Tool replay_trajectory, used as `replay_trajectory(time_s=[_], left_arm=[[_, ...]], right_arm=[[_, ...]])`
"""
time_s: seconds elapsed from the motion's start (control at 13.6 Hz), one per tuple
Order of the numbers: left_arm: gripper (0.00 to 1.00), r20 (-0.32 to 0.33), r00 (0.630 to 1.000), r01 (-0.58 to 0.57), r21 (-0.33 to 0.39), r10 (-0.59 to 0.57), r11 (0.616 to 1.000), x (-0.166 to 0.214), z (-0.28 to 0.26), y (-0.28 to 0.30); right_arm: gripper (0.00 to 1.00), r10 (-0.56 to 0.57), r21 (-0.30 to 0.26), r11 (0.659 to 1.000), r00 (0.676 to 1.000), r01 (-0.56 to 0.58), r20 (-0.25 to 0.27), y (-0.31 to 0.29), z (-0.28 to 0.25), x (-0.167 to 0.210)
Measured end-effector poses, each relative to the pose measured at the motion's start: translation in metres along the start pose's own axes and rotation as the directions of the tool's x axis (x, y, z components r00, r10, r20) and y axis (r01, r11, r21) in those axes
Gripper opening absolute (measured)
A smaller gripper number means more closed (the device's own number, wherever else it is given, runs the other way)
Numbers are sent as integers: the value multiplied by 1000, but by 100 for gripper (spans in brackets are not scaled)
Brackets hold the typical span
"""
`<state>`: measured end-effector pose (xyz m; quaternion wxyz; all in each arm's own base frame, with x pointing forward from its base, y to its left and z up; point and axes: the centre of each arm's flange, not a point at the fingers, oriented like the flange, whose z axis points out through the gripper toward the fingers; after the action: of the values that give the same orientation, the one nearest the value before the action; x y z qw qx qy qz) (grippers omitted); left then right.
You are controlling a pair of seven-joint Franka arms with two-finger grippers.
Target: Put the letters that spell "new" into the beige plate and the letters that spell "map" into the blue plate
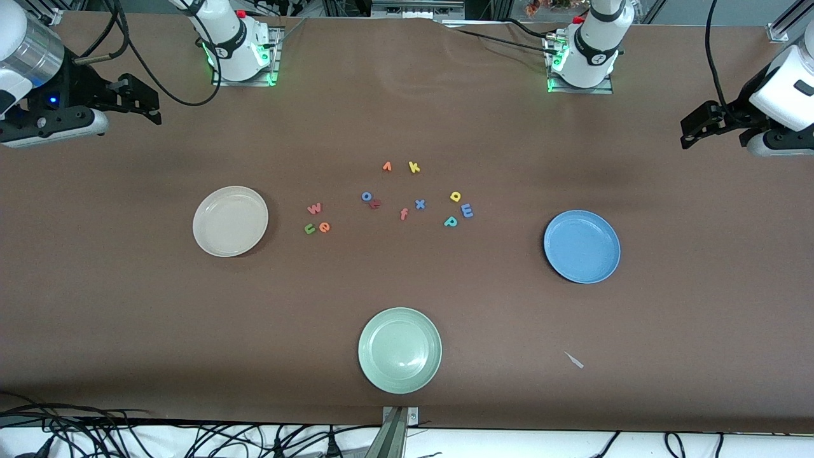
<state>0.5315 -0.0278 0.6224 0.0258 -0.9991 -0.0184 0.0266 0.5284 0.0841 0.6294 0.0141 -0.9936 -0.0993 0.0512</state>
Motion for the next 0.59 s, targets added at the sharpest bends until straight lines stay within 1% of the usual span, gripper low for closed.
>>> replay_trajectory(time_s=[0.22,0.44,0.59], left_arm=[[100,5,1000,2,0,-2,1000,-2,-2,-2],[100,29,999,17,1,-17,1000,-5,-1,-15],[100,58,998,5,0,-5,1000,-8,-1,-29]], right_arm=[[100,18,12,1000,1000,-18,7,5,3,0],[100,32,15,999,999,-32,28,12,13,0],[100,49,15,999,998,-50,35,14,16,0]])
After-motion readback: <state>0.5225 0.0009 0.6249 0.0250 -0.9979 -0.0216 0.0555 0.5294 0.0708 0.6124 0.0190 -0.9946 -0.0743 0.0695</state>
